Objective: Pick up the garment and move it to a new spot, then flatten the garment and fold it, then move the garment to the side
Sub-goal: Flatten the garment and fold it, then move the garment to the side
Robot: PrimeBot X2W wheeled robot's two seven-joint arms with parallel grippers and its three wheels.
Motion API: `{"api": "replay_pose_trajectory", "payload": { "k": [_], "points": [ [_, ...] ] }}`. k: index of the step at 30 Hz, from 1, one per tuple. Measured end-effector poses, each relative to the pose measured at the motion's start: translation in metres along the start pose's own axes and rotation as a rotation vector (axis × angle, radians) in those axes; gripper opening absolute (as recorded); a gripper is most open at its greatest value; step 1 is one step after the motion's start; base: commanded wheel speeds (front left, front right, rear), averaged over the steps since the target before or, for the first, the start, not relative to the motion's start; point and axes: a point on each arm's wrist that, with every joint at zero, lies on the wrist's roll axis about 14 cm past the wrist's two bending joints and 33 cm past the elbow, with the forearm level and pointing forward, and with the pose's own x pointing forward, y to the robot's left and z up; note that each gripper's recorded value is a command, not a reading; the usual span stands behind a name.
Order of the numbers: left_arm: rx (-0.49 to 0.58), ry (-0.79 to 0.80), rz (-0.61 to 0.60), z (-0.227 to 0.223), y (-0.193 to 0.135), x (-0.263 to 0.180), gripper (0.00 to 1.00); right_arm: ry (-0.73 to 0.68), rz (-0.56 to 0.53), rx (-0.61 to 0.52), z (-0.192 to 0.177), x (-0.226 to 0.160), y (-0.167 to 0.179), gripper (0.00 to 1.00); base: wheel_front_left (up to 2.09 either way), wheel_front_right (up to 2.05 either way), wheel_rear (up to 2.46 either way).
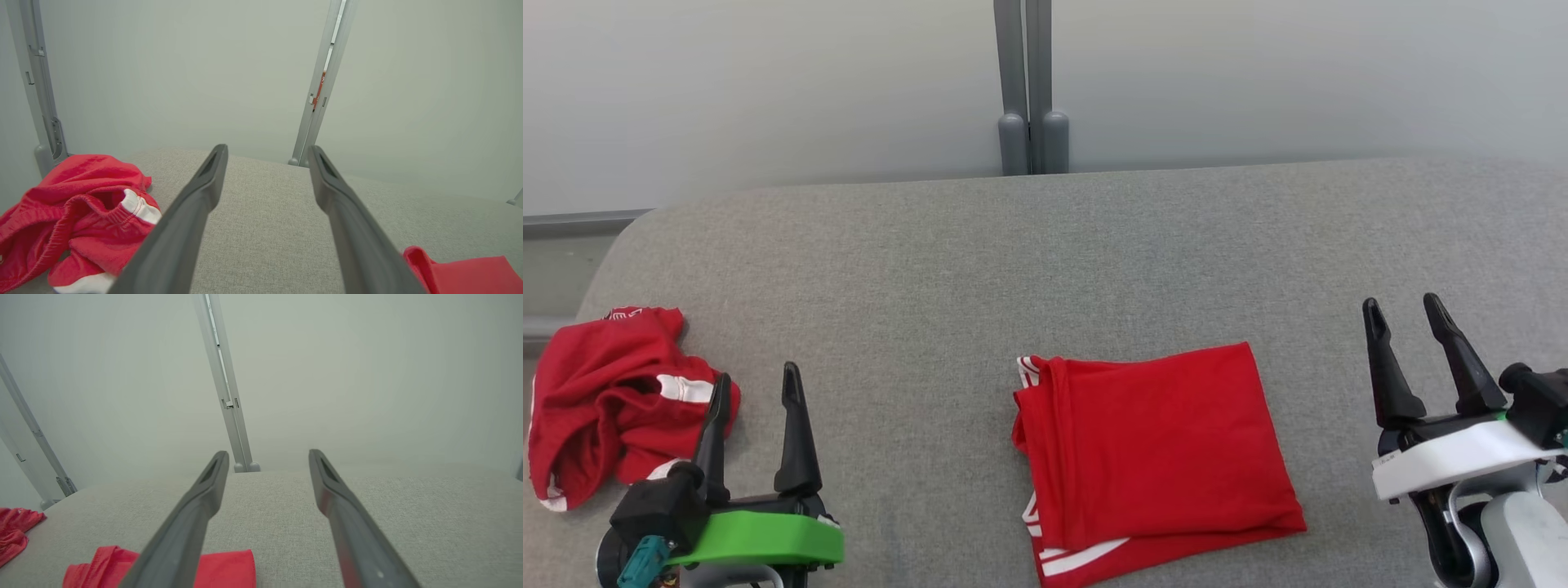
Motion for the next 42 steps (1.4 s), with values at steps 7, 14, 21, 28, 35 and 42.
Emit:
{"api": "replay_pose_trajectory", "payload": {
  "k": [7, 14, 21, 28, 35, 42],
  "points": [
    [0.021, 0.028, -0.025, -0.011, -0.007, -0.001, 1.0, 0.052, -0.059, -0.032, -0.017, -0.015, -0.013, 1.0, 0.0, 0.0, 0.0],
    [0.025, 0.031, -0.034, -0.012, -0.008, -0.001, 1.0, 0.06, -0.069, -0.023, -0.021, -0.017, -0.013, 1.0, 0.0, 0.0, 0.0],
    [0.033, 0.036, -0.036, -0.014, -0.008, -0.003, 1.0, 0.082, -0.059, -0.018, -0.028, -0.017, -0.01, 1.0, 0.0, 0.0, 0.0],
    [0.044, 0.041, -0.04, -0.016, -0.008, -0.003, 1.0, 0.295, -0.028, 0.014, -0.074, -0.017, -0.001, 1.0, 0.0, 0.0, 0.0],
    [0.043, 0.046, -0.033, -0.017, -0.005, -0.001, 1.0, 0.53, 0.003, 0.07, -0.114, 0.003, 0.012, 1.0, 0.0, 0.0, 0.0],
    [0.049, 0.056, 0.002, -0.02, 0.006, -0.002, 1.0, 0.773, -0.001, 0.173, -0.161, 0.004, 0.027, 1.0, 0.0, 0.0, 0.0]
  ]
}}
